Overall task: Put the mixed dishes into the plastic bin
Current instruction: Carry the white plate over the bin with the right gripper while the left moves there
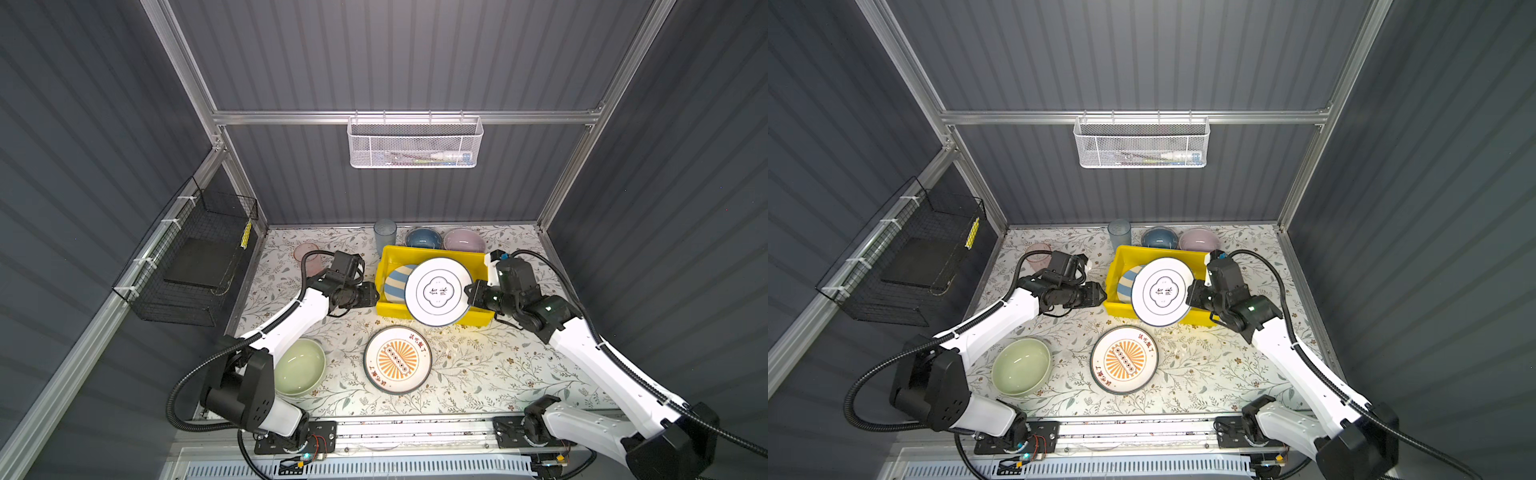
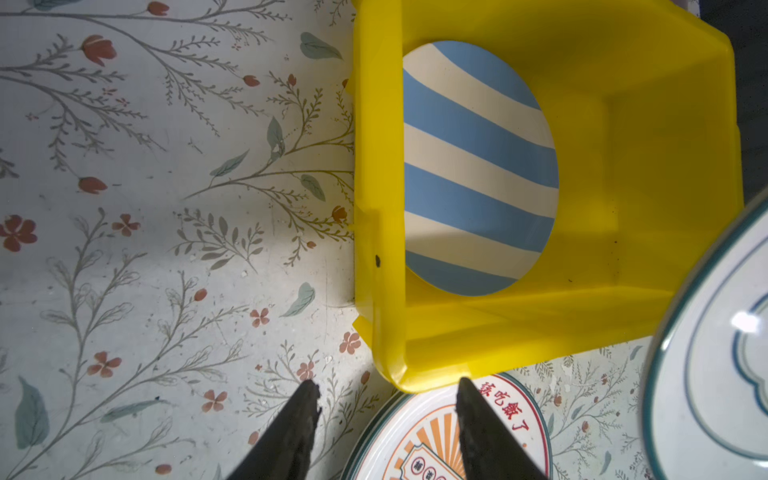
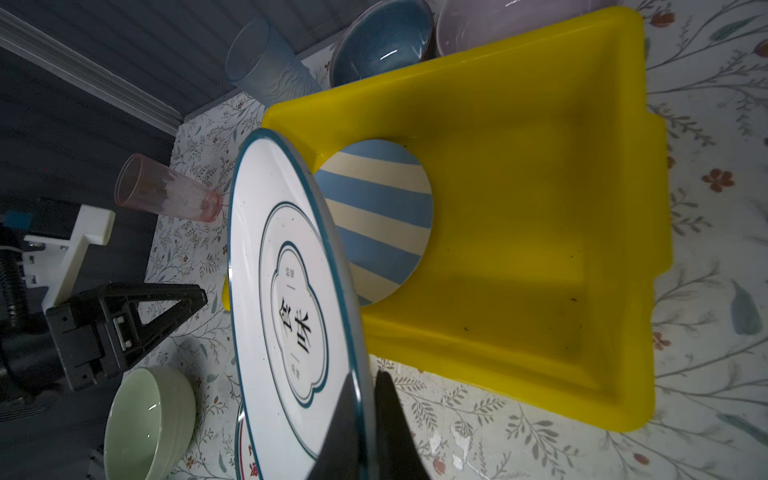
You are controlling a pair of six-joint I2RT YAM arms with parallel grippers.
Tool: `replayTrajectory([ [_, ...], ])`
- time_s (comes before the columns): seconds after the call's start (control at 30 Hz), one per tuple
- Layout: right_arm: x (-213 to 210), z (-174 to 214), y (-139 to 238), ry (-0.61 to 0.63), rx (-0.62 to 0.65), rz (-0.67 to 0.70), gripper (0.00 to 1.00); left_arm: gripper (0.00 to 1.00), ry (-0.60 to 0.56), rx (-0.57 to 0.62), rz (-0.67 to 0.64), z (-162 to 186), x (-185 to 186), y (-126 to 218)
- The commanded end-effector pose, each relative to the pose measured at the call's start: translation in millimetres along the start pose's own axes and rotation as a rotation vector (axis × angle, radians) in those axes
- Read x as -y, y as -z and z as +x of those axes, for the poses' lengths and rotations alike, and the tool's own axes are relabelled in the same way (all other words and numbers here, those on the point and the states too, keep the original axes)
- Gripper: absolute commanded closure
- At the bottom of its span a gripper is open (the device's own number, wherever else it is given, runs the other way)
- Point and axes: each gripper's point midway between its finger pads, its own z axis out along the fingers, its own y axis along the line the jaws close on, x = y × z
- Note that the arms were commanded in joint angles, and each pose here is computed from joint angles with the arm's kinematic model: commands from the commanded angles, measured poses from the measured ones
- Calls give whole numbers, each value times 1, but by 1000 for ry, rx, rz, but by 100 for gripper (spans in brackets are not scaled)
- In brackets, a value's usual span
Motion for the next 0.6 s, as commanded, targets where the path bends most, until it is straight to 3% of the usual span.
replayTrajectory([
  [0.0, -11, -24, -7, 26, 28, -61, 100, 46, -37, 2, 29, -9, 9, -6],
  [0.17, -4, -46, -35, -35, 75, -118, 100, 49, -34, -20, 43, -11, 11, -19],
  [0.57, 1, -49, -94, -61, -6, -135, 100, 55, -24, -53, 67, -8, 13, -33],
])
